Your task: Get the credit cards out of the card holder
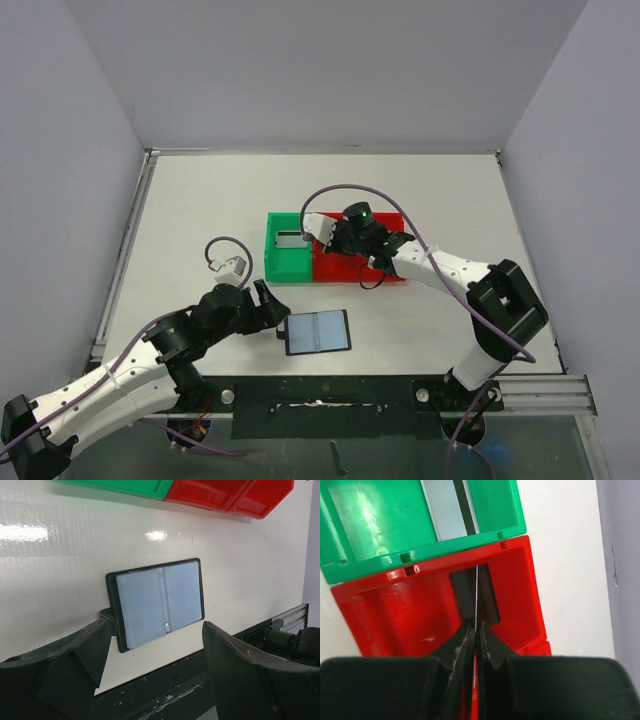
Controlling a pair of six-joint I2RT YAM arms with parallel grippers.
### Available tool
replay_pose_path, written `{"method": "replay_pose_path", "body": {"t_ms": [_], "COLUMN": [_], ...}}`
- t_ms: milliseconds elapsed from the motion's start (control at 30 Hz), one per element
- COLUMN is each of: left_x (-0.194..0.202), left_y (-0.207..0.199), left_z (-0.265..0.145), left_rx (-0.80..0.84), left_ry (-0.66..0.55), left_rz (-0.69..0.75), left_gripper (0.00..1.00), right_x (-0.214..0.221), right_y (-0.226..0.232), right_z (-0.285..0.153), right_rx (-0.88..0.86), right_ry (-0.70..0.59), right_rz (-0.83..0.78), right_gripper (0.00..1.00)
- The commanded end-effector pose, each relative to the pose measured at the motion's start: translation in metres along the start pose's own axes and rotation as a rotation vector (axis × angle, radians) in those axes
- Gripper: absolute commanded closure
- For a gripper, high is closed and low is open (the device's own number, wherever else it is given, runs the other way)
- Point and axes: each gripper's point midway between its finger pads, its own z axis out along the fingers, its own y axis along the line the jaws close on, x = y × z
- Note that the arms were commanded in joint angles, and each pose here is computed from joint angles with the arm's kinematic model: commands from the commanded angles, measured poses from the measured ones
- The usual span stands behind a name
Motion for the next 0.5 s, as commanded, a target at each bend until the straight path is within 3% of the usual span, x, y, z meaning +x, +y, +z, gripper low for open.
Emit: {"method": "replay_pose_path", "body": {"t_ms": [0,467], "left_x": [-0.018,-0.023], "left_y": [-0.018,-0.022], "left_z": [-0.011,-0.018], "left_rx": [0.052,0.069], "left_ry": [-0.05,-0.063], "left_rz": [-0.012,-0.014], "left_gripper": [0.28,0.28], "right_x": [-0.011,0.016], "right_y": [-0.021,-0.032], "right_z": [0.009,0.055], "right_rx": [0.009,-0.011], "right_ry": [0.03,0.121], "right_rz": [-0.197,-0.314], "right_gripper": [1.0,1.0]}}
